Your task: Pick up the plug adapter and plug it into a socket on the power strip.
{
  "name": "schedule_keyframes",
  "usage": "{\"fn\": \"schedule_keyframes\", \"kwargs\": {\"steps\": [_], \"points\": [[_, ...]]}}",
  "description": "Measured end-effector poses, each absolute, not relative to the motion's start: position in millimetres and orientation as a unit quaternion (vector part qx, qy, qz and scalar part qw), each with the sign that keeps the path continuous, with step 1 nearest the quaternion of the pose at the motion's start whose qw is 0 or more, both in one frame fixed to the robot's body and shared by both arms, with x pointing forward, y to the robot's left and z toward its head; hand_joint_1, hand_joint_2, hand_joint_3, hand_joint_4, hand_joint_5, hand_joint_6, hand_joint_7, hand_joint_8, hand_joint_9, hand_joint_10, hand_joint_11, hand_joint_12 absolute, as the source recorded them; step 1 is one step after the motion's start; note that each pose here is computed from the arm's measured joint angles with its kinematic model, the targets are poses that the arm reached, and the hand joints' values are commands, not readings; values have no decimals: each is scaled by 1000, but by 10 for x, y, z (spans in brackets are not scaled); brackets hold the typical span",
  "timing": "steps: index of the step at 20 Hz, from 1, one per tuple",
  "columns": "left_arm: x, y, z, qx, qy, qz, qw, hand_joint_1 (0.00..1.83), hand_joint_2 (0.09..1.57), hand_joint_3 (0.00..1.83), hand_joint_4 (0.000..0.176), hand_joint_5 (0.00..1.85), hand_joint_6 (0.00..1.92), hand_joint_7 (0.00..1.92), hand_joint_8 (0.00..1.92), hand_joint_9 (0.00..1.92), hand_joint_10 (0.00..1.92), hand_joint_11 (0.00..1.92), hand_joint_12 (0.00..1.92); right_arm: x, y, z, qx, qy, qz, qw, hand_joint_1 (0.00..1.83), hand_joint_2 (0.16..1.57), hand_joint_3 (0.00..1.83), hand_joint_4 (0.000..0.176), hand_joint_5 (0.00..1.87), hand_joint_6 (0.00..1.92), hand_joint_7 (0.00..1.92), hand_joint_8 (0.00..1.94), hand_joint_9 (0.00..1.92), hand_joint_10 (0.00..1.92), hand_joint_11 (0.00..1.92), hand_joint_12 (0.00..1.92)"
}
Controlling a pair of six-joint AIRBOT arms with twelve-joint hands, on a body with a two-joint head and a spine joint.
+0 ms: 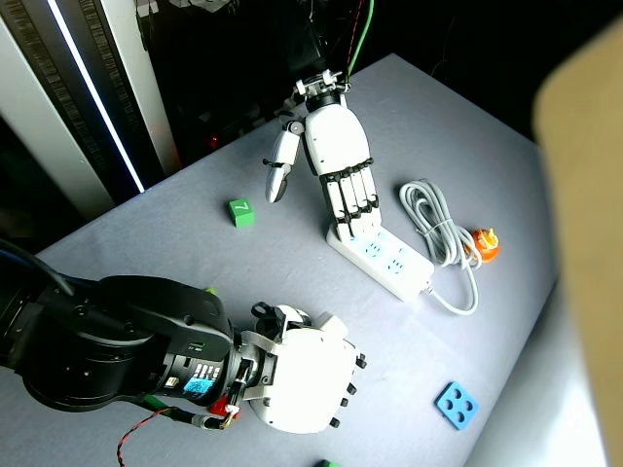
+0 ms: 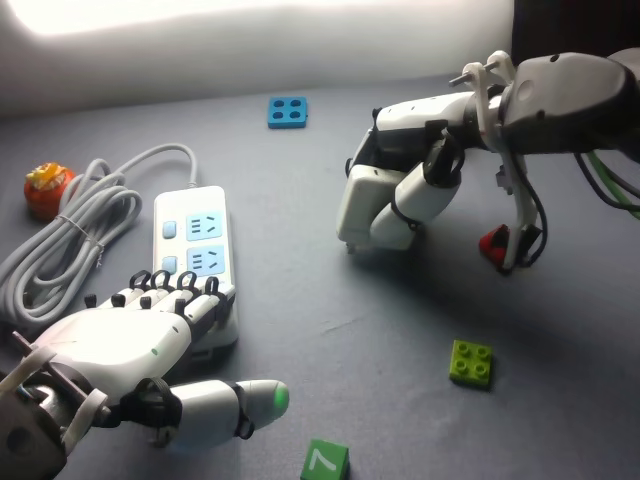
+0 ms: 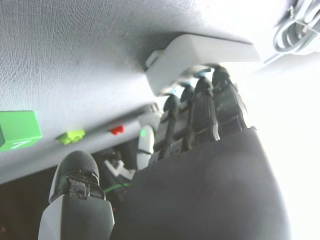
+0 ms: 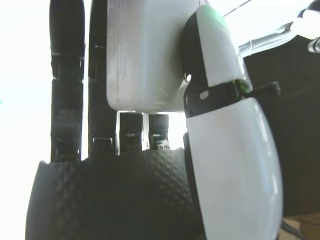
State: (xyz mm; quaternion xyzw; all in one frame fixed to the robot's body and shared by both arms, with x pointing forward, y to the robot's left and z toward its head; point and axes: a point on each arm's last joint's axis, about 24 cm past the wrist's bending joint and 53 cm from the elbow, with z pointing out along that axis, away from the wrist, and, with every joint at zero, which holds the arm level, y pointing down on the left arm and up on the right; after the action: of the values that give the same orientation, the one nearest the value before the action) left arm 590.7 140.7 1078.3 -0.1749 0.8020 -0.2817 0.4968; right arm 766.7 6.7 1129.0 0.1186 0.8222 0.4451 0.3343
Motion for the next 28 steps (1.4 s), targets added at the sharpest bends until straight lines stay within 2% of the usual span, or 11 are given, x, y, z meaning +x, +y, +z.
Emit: {"fn": "schedule_keyframes", "kwargs": {"steps": [2,4,6,8,9,12,16,18,20,22,28], "points": [[5908,1407,10784,-175,802,-282,497,0,1125,2,0,66,8,24,4,11,1,4,2,7663,64,11381,114,821,449,334,1217,1118,0,17,929,1060,1038,907,1250,26,898,893],[5908,1407,10784,-175,802,-282,497,0,1128,2,0,65,3,24,1,3,0,3,1,7665,92,11572,110,813,460,340,1222,1107,0,24,963,1013,1046,889,1247,17,908,870],[5910,1404,10789,-175,802,-282,497,0,1128,2,0,46,0,8,0,0,0,0,0,7645,165,11769,104,804,474,343,1219,1117,1,11,919,1073,1046,898,1243,9,892,865],[5909,1402,10787,-175,802,-283,496,0,1119,0,0,39,0,6,1,0,0,0,0,7602,251,11918,92,802,485,338,1228,1103,0,3,937,1044,1091,825,1255,9,906,860],[5909,1402,10787,-175,802,-283,496,0,1121,0,0,65,10,32,11,19,7,16,7,7578,297,11976,68,806,477,344,1232,1095,0,1,951,1024,1113,785,1276,13,935,846],[5909,1401,10787,-175,802,-283,496,0,1122,0,0,70,9,46,13,32,10,25,12,7598,327,12159,-1,812,434,389,1222,1112,0,7,924,1065,1064,867,1255,1,912,842],[5908,1399,10788,-175,802,-283,496,0,1128,2,0,62,3,35,5,16,2,9,7,7689,365,12390,-32,819,378,431,1217,1123,1,6,899,1108,1043,898,1244,2,899,856],[5907,1398,10786,-175,803,-283,495,0,1123,0,0,51,0,20,0,1,0,1,1,7737,478,12410,-23,826,362,432,1222,1116,0,1,910,1086,1065,866,1252,5,909,858],[5905,1392,10784,-173,803,-284,495,0,1123,0,0,45,2,17,1,0,0,0,0,7760,600,12363,-15,835,349,426,1223,1110,0,11,935,1051,1063,868,1253,4,912,853],[5900,1386,10778,-171,804,-283,494,0,1133,4,0,52,5,15,0,0,0,0,0,7723,767,12381,-14,834,354,424,1219,1117,2,12,920,1070,1045,898,1239,3,900,852],[5905,1389,10775,-171,805,-283,493,0,1134,3,0,67,6,32,4,1,0,0,0,7653,1194,12481,-2,823,355,443,1224,1113,1,0,912,1083,1075,849,1259,6,926,847]]}}
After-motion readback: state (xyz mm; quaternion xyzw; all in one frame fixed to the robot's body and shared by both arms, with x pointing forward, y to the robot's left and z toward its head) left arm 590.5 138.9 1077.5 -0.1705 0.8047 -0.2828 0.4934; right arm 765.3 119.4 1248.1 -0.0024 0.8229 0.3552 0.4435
